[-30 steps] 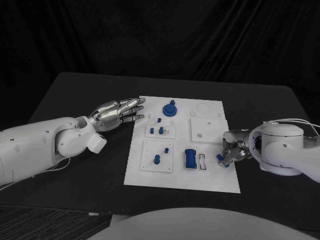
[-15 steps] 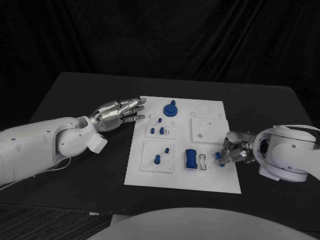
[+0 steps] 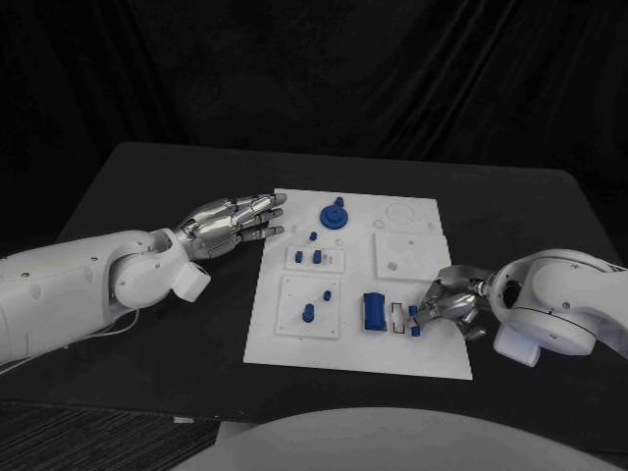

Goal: Assemble the parts on the task board

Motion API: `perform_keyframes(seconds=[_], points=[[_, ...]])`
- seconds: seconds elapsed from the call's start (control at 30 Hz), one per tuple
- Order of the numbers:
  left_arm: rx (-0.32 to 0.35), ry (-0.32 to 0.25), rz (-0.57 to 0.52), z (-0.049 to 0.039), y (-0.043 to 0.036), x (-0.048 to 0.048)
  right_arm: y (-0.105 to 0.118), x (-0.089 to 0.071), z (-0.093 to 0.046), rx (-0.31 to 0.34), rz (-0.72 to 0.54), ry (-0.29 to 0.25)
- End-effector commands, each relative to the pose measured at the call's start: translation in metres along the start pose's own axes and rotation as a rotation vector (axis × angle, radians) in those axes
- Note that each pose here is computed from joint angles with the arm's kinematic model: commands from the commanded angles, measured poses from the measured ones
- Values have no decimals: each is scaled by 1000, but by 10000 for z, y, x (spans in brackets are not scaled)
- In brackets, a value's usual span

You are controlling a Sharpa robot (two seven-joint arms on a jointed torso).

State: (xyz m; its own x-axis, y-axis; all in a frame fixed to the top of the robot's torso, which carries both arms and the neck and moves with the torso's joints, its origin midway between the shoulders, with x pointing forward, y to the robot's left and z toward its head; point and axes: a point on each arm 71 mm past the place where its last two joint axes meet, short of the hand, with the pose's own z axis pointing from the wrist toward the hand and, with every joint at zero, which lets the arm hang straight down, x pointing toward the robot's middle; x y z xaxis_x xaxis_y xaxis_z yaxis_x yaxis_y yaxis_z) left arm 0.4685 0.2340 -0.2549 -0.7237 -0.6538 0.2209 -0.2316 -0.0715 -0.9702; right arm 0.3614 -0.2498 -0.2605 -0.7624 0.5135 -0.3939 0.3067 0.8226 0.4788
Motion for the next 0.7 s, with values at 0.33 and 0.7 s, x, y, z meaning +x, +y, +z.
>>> perform_keyframes(seconds=[0.33,0.7], points=[[5,16,-13,10,2,25,23,9,79,14,110,27],[2,19,-14,12,4,29,33,-29,139,23,63,-2]])
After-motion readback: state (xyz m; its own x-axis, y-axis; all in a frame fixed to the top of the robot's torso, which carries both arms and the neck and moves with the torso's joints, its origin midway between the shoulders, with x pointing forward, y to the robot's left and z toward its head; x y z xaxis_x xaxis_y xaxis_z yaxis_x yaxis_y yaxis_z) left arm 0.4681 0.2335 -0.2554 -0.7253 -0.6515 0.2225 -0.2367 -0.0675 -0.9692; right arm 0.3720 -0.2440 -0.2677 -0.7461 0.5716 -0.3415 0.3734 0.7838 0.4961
